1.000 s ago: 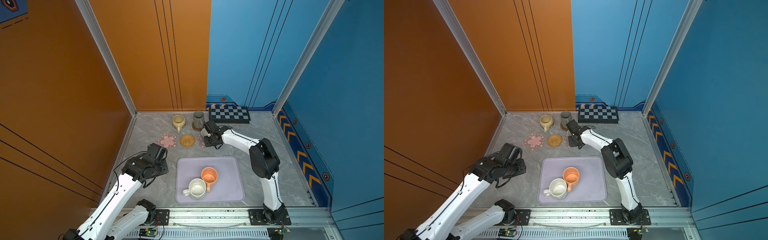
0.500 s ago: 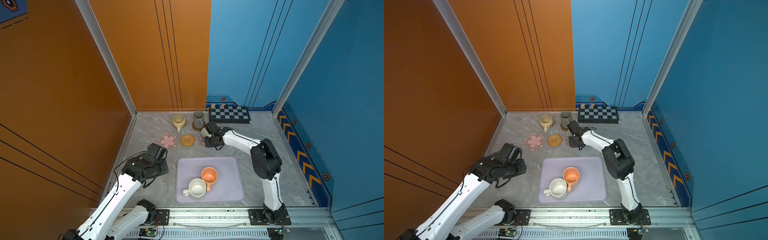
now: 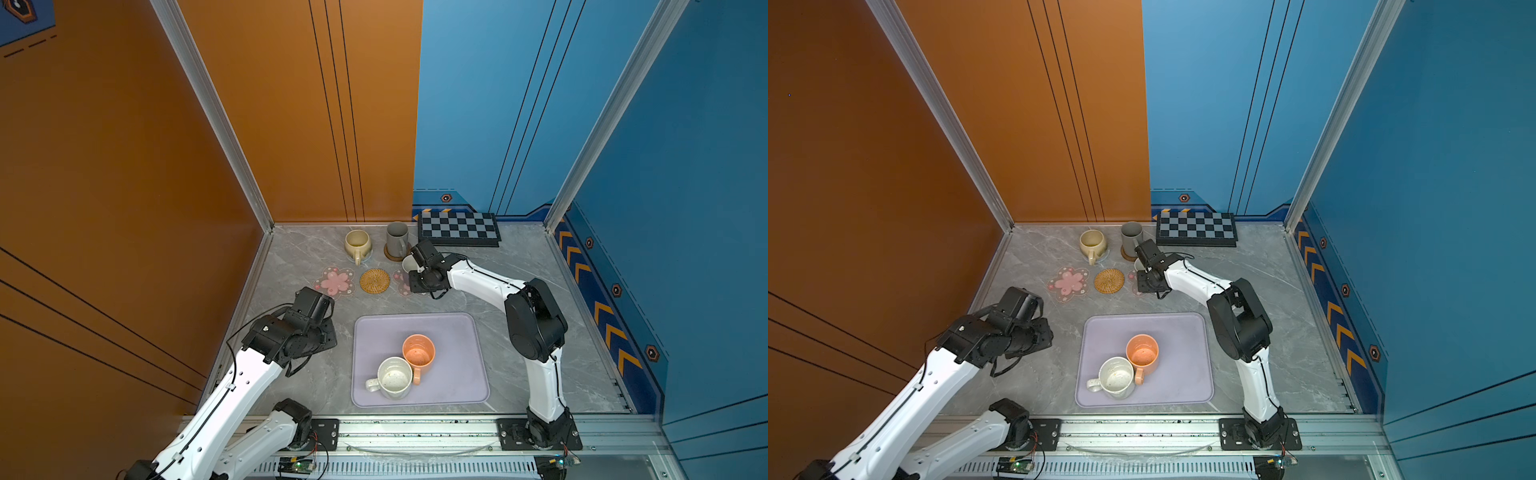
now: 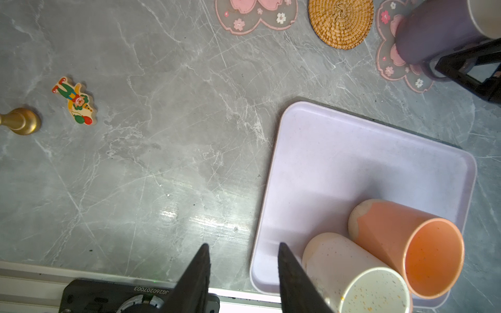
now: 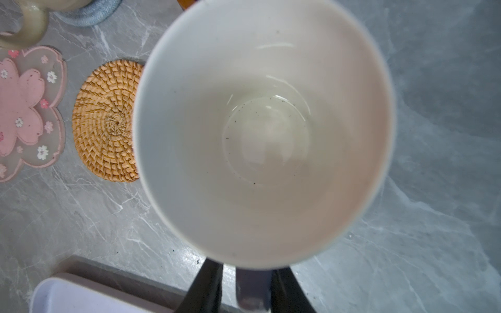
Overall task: Place cups on coasters
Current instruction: Place the cup on the coaster.
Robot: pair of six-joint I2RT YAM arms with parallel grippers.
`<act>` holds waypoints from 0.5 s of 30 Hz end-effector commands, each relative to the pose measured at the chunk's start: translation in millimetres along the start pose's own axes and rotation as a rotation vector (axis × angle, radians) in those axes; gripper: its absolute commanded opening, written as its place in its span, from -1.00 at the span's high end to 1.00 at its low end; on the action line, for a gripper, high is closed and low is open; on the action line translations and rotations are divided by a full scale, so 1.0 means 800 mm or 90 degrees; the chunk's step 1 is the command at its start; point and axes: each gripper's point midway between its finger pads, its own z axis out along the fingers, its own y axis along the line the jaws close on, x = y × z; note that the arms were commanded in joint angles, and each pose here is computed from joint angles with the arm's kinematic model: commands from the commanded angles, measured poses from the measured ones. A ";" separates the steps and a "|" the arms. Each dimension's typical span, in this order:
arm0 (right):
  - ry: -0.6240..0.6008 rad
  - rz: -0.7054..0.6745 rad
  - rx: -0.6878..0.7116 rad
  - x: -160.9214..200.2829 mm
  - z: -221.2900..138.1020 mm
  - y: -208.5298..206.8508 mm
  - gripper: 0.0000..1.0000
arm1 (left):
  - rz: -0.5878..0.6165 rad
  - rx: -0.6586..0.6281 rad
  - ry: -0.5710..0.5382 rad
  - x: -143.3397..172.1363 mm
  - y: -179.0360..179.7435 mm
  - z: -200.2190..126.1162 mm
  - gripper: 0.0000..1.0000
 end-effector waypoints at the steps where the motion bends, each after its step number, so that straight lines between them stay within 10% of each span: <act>1: -0.018 0.009 -0.005 -0.009 -0.010 0.000 0.49 | -0.014 0.002 0.009 0.007 0.004 0.001 0.15; 7: -0.034 0.004 -0.002 -0.014 -0.019 0.002 0.71 | -0.017 0.006 0.006 0.008 0.004 0.000 0.15; 15: -0.040 0.001 -0.002 -0.015 -0.025 0.002 0.53 | -0.019 0.008 0.006 0.009 0.005 -0.001 0.15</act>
